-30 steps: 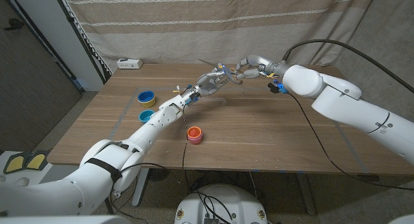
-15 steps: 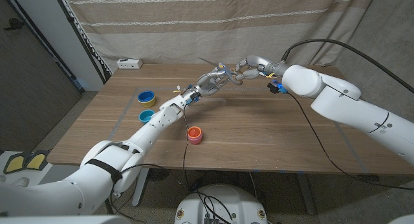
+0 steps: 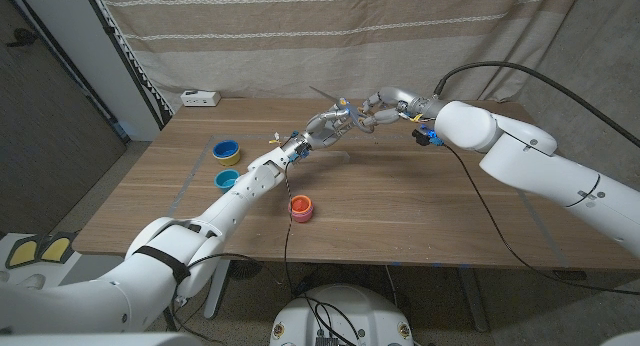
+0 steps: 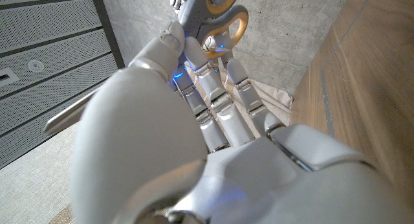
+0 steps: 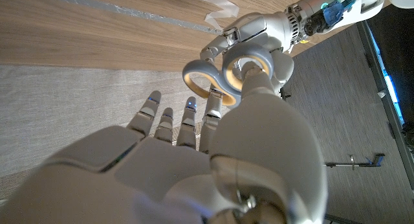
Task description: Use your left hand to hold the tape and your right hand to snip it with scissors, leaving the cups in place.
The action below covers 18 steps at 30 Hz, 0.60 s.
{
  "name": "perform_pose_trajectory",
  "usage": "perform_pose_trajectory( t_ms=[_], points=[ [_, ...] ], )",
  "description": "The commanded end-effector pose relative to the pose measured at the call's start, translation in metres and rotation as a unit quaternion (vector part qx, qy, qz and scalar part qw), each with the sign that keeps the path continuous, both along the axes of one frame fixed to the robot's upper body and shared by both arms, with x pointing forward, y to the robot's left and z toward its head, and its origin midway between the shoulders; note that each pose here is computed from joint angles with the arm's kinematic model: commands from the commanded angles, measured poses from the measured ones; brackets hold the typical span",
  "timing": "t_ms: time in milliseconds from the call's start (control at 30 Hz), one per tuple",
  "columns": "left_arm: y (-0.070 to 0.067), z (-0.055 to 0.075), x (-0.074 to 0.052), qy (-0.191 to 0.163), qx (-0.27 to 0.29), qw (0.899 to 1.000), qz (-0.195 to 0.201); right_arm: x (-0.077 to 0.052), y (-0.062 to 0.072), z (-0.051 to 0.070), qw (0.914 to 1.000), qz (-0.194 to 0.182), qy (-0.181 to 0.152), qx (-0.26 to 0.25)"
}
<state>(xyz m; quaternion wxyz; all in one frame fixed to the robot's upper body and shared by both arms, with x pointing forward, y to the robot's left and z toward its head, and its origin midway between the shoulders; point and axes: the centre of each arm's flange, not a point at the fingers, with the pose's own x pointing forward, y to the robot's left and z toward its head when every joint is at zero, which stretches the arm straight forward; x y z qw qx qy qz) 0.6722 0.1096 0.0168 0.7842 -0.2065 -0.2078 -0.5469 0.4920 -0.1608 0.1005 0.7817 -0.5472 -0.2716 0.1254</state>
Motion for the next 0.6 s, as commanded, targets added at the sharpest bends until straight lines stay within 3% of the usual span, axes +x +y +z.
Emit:
perform_pose_trajectory(
  t_ms=[33, 600],
  points=[
    [-0.0027, -0.0024, -0.0029, -0.001, 0.000, 1.000, -0.008, 0.0039, 0.0029, -0.0036, 0.9999, 0.003, 0.012, 0.000],
    [-0.0054, -0.0039, -0.0062, -0.005, 0.000, 1.000, -0.008, 0.0053, 0.0006, -0.0042, 0.9992, 0.014, 0.001, 0.037]
  ],
)
